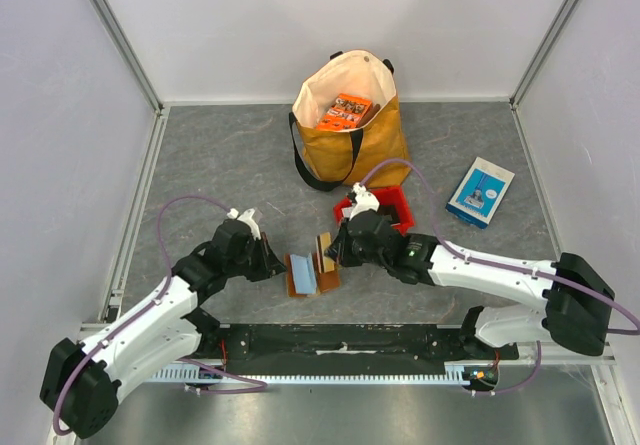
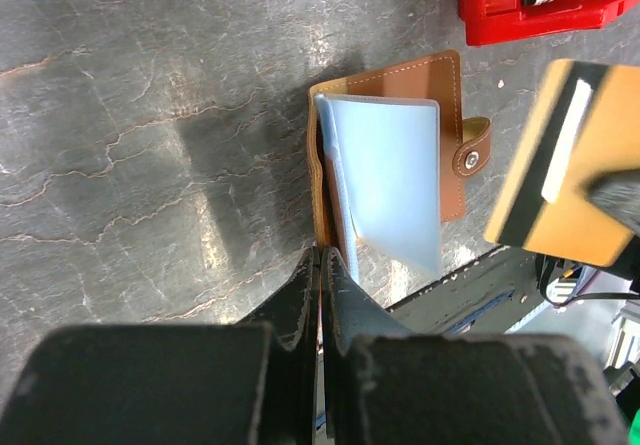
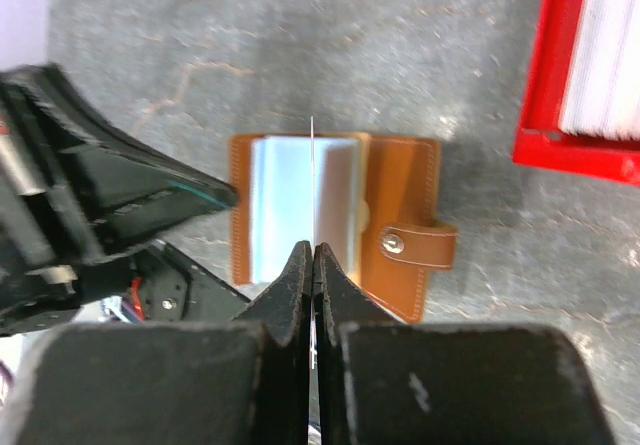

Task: Put the credit cards into the card holder
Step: Open the card holder at the center of the board.

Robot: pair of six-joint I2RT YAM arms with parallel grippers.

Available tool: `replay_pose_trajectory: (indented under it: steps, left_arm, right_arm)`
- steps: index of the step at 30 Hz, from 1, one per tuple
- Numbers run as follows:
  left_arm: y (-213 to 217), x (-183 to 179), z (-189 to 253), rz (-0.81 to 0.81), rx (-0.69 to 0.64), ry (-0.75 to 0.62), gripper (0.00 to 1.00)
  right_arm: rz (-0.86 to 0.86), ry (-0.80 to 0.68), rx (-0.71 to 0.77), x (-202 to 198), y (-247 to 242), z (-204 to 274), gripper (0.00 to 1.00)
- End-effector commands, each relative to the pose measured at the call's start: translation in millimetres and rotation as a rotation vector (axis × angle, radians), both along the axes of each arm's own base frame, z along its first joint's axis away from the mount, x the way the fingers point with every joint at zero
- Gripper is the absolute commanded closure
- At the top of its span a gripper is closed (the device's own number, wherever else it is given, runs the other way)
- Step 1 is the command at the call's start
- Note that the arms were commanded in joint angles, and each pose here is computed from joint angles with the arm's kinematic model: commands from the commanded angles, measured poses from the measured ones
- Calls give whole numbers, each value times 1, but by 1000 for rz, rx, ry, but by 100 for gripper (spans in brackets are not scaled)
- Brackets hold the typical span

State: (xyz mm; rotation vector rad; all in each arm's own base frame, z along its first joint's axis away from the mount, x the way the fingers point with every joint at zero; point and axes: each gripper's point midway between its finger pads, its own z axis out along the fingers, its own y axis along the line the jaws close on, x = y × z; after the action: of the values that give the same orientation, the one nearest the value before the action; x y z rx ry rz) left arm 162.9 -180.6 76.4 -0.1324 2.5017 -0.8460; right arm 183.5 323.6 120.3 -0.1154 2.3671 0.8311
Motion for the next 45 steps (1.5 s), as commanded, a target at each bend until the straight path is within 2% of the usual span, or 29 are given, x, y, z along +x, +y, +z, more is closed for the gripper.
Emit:
replay_pose_trajectory:
  steps: [1,5,10,21,28,35,45]
  left_arm:
    - [-7,3,14,-10,-28,-6,98]
    - [-8,4,15,-14,-25,-7,98]
    - [-7,4,12,-14,-18,-1,98]
    - [-4,3,4,-10,-1,5,98]
    - [-3,4,-25,-1,29,43,98]
    - [2,6,-49,13,89,86,98]
    - [1,5,-69,-34,128,106,98]
  right_arm:
    - [11,-95,62,8,20,47,100]
    - [62,-75,44,-5,40,39,100]
    - [75,-28,-35,-10,46,5,100]
    - [37,-15,-220,-7,13,-38,100]
    - [97,60,-89,-21,15,-60,100]
    - [83,135,78,-17,12,-65,100]
    - [121,192,193,-16,9,-71,100]
